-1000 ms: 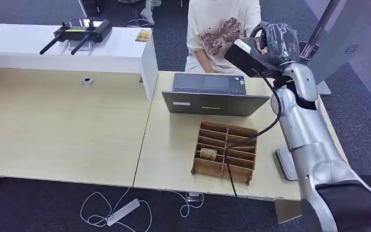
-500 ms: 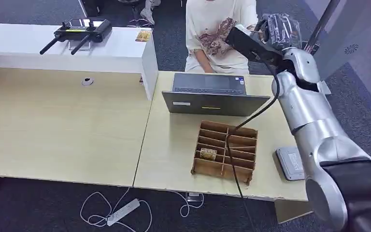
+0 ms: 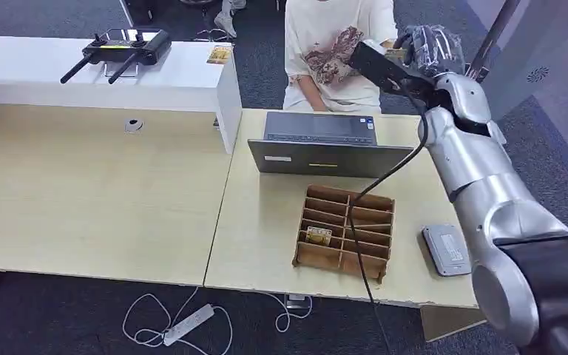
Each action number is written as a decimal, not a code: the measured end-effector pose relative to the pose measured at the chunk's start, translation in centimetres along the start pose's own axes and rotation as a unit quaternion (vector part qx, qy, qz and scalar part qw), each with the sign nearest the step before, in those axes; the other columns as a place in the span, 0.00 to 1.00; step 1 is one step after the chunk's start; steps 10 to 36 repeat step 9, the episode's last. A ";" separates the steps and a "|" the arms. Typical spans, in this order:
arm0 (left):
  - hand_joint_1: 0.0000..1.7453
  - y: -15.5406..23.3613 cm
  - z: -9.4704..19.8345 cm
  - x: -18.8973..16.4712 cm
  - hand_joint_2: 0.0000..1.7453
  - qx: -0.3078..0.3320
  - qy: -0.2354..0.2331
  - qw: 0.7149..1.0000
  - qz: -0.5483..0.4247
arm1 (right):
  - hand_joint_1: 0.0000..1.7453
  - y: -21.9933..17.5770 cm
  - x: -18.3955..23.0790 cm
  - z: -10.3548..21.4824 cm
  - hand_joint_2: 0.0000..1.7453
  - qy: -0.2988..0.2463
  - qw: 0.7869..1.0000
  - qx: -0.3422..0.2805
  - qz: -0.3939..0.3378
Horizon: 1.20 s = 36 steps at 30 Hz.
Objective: Pass the card to the sensor for recognition and then transmit it.
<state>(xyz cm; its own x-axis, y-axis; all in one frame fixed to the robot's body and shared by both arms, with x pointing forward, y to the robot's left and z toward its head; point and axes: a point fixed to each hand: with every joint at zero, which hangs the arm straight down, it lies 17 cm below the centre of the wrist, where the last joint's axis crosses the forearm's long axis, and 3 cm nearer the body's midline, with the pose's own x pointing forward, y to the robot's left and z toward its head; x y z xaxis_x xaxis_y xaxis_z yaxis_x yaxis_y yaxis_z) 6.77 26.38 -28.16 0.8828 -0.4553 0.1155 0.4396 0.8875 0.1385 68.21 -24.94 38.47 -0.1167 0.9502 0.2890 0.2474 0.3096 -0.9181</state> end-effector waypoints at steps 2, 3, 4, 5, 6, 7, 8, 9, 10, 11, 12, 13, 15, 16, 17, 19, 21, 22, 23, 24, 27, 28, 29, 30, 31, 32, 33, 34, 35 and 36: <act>0.00 0.0 0.0 0.0 0.00 0.000 0.000 1.000 0.000 | 0.00 0.0 -0.1 0.0 1.00 0.000 1.000 0.000 0.000; 0.00 0.0 0.0 0.0 0.00 0.000 0.000 1.000 0.001 | 0.00 -0.1 -0.1 0.0 1.00 -0.001 1.000 -0.002 -0.001; 0.00 0.0 0.0 0.0 0.00 0.000 0.000 1.000 0.001 | 0.00 -0.2 -0.1 -0.1 1.00 -0.002 1.000 -0.004 -0.002; 0.00 0.1 0.0 0.0 0.00 0.000 0.000 1.000 0.001 | 0.00 -0.2 -0.2 -0.1 1.00 -0.001 1.000 -0.005 -0.005; 0.00 0.1 0.0 0.0 0.00 0.001 0.001 1.000 0.002 | 0.00 -0.3 -0.1 -0.1 1.00 -0.003 1.000 -0.007 -0.006; 0.00 0.1 0.0 -0.1 0.00 0.001 0.001 1.000 0.002 | 0.00 -0.4 -0.1 -0.1 1.00 -0.003 1.000 -0.008 -0.007; 0.00 0.1 0.0 -0.1 0.00 0.001 0.001 1.000 0.003 | 0.00 -0.5 -0.1 -0.1 1.00 -0.005 1.000 -0.010 -0.009; 0.00 0.2 0.0 -0.1 0.00 0.002 0.001 1.000 0.004 | 0.00 -0.5 -0.1 -0.1 1.00 -0.006 1.000 -0.011 -0.010; 0.00 0.2 0.0 -0.1 0.00 0.002 0.001 1.000 0.004 | 0.00 -0.5 -0.1 -0.1 1.00 -0.006 1.000 -0.011 -0.010; 0.00 0.2 0.0 -0.1 0.00 0.002 0.001 1.000 0.004 | 0.00 -0.5 -0.1 -0.1 1.00 -0.006 1.000 -0.011 -0.010; 0.00 0.2 0.0 -0.1 0.00 0.002 0.001 1.000 0.004 | 0.00 -0.5 -0.1 -0.1 1.00 -0.006 1.000 -0.011 -0.010; 0.00 0.2 0.0 -0.1 0.00 0.002 0.001 1.000 0.004 | 0.00 -0.5 -0.1 -0.1 1.00 -0.006 1.000 -0.011 -0.010; 0.00 0.2 0.0 -0.1 0.00 0.002 0.001 1.000 0.004 | 0.00 -0.5 -0.1 -0.1 1.00 -0.006 1.000 -0.011 -0.010; 0.00 0.2 0.0 -0.1 0.00 0.002 0.001 1.000 0.004 | 0.00 -0.5 -0.1 -0.1 1.00 -0.006 1.000 -0.011 -0.010; 0.00 0.2 0.0 -0.1 0.00 0.002 0.001 1.000 0.004 | 0.00 -0.5 -0.1 -0.1 1.00 -0.006 1.000 -0.011 -0.010; 0.00 0.2 0.0 -0.1 0.00 0.002 0.001 1.000 0.004 | 0.00 -0.5 -0.1 -0.1 1.00 -0.006 1.000 -0.011 -0.010; 0.00 0.2 0.0 -0.1 0.00 0.002 0.001 1.000 0.004 | 0.00 -0.5 -0.1 -0.1 1.00 -0.006 1.000 -0.011 -0.010; 0.00 0.2 0.0 -0.1 0.00 0.002 0.001 1.000 0.004 | 0.00 -0.5 -0.1 -0.1 1.00 -0.006 1.000 -0.011 -0.010; 0.00 0.2 0.0 -0.1 0.00 0.002 0.001 1.000 0.004 | 0.00 -0.5 -0.1 -0.1 1.00 -0.006 1.000 -0.011 -0.010; 0.00 0.2 0.0 -0.1 0.00 0.002 0.001 1.000 0.004 | 0.00 -0.5 -0.1 -0.1 1.00 -0.006 1.000 -0.011 -0.010; 0.00 0.2 0.0 -0.1 0.00 0.002 0.001 1.000 0.004 | 0.00 -0.5 -0.1 -0.1 1.00 -0.006 1.000 -0.011 -0.010; 0.00 0.2 0.0 -0.1 0.00 0.002 0.001 1.000 0.004 | 0.00 -0.5 -0.1 -0.1 1.00 -0.006 1.000 -0.011 -0.010; 0.00 0.2 0.0 -0.1 0.00 0.002 0.001 1.000 0.004 | 0.00 -0.5 -0.1 -0.1 1.00 -0.006 1.000 -0.011 -0.010; 0.00 0.2 0.0 -0.1 0.00 0.002 0.001 1.000 0.004 | 0.00 -0.5 -0.1 -0.1 1.00 -0.006 1.000 -0.011 -0.010; 0.00 0.2 0.0 -0.1 0.00 0.002 0.001 1.000 0.004 | 0.00 -0.5 -0.1 -0.1 1.00 -0.006 1.000 -0.011 -0.010; 0.00 0.2 0.0 -0.1 0.00 0.002 0.001 1.000 0.004 | 0.00 -0.5 -0.1 -0.1 1.00 -0.006 1.000 -0.011 -0.010; 0.00 0.2 0.0 -0.1 0.00 0.002 0.001 1.000 0.004 | 0.00 -0.5 -0.1 -0.1 1.00 -0.006 1.000 -0.011 -0.010; 0.00 0.2 0.0 -0.1 0.00 0.002 0.001 1.000 0.004 | 0.00 -0.5 -0.1 -0.1 1.00 -0.006 1.000 -0.011 -0.010; 0.00 0.2 0.0 -0.1 0.00 0.002 0.001 1.000 0.004 | 0.00 -0.5 -0.1 -0.1 1.00 -0.006 1.000 -0.011 -0.010; 0.00 0.2 0.0 -0.1 0.00 0.002 0.001 1.000 0.004 | 0.00 -0.5 -0.1 -0.1 1.00 -0.006 1.000 -0.011 -0.010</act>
